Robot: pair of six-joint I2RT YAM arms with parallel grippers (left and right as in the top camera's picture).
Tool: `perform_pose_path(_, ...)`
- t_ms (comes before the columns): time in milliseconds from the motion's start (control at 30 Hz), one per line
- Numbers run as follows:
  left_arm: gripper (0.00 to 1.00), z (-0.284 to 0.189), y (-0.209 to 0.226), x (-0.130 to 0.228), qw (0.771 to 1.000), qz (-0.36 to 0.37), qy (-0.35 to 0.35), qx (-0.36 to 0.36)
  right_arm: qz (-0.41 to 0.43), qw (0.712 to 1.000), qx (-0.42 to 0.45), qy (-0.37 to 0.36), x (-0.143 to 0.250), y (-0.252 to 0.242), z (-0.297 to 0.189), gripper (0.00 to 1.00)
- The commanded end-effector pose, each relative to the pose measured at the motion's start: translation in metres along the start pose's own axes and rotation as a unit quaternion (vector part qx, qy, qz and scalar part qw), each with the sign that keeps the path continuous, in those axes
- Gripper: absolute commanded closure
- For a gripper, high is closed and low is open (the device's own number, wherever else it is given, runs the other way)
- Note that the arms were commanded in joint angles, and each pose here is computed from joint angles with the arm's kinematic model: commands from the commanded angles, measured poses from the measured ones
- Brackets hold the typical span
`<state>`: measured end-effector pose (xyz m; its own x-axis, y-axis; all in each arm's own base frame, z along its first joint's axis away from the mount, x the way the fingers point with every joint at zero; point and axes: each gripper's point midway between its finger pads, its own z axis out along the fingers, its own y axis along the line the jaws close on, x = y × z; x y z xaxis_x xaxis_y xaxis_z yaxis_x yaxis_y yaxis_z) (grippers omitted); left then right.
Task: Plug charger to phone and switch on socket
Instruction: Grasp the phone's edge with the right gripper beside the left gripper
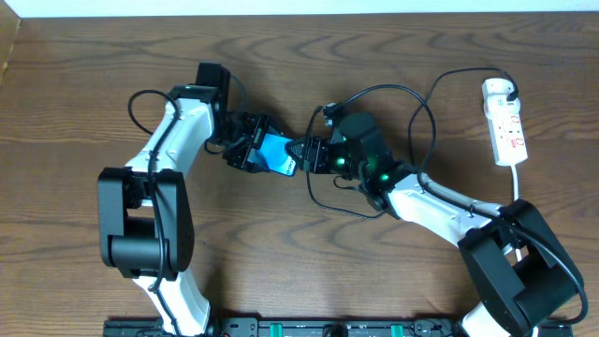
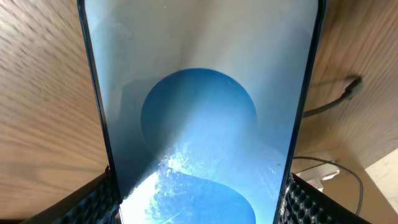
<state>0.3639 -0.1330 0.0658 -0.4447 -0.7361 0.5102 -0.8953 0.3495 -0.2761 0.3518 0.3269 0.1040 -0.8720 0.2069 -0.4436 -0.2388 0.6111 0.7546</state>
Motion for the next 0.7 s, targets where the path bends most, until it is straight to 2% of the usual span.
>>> perform_pose_path(0, 0.27, -0.004, -0.007, 0.016, 1.000, 0.010, 0.013, 0.011, -0.002, 1.000, 0.013, -0.011, -0.001, 0.002, 0.003, 0.46)
perform_pose_path(433, 0.27, 0.004, -0.006, 0.028, 1.000, 0.025, 0.015, -0.001, 0.047, 0.998, 0.044, 0.001, 0.021, -0.021, 0.027, 0.60)
perform_pose_path(667, 0.27, 0.004, -0.006, 0.028, 1.000, 0.025, 0.015, -0.001, 0.048, 0.998, 0.041, -0.003, 0.020, -0.021, 0.029, 0.74)
